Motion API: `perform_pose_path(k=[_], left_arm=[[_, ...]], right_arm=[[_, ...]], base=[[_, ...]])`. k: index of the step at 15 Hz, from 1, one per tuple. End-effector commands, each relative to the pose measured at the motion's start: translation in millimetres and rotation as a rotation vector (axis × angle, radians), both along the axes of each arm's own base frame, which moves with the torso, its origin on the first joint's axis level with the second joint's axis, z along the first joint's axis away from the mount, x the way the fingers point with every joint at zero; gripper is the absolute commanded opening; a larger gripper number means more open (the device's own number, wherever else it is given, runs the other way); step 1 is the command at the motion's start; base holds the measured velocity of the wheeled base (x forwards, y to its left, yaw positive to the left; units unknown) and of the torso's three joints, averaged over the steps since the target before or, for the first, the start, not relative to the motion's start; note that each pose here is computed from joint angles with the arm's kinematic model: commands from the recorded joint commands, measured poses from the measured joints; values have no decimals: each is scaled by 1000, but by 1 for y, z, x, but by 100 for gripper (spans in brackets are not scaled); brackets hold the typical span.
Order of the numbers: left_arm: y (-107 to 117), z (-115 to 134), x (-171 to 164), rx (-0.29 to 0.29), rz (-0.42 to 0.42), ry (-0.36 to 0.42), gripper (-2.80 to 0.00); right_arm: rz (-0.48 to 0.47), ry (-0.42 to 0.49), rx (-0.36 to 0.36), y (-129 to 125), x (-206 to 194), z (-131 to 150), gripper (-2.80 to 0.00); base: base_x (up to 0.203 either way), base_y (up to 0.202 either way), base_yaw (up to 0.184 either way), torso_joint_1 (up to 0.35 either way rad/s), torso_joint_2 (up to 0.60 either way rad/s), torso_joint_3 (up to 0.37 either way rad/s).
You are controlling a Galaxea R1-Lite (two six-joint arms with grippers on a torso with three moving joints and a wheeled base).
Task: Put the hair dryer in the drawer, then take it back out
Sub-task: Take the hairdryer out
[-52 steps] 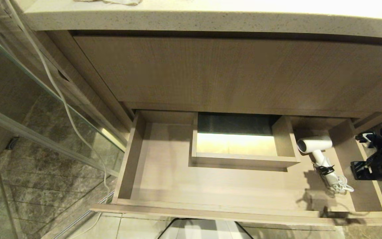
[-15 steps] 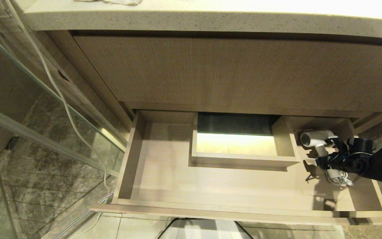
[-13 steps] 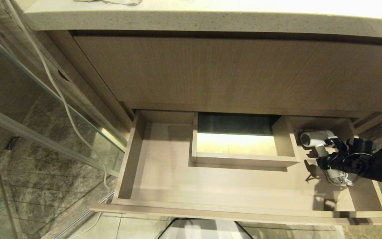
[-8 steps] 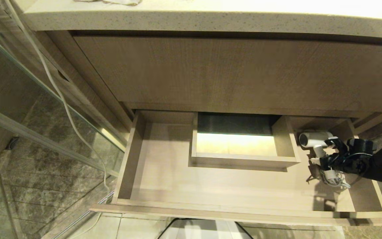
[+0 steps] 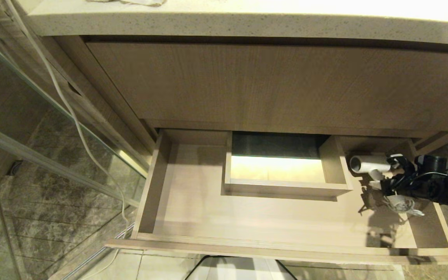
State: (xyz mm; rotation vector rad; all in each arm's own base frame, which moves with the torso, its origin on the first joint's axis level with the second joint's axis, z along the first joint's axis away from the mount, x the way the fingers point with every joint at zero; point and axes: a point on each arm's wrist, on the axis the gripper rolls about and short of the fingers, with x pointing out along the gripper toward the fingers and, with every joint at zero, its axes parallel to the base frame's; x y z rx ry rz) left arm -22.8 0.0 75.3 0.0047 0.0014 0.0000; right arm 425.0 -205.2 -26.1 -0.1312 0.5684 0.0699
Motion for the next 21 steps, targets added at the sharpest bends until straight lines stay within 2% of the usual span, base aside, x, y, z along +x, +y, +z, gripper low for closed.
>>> perform_pose_path(k=[1,6,8,16,21], left_arm=[[0,0,0,0,0,2,-280],[0,0,0,0,0,2,-280],[0,0,0,0,0,2,-280],[0,0,0,0,0,2,-280],[0,0,0,0,0,2,-280]], right_arm=[[5,-43,-26,2,-6,31,-280],[-3,-22,-15,6,-17,40,-280],[-14,-14,-13,10,-37,64,-280],[-36,32,-1,15,-75,98,-280],[12,51,-87,40,-127,146,-280]], base=[[0,0,0,0,0,0],[0,0,0,0,0,0],[0,0,0,0,0,0],[0,0,0,0,0,0],[0,0,0,0,0,0]])
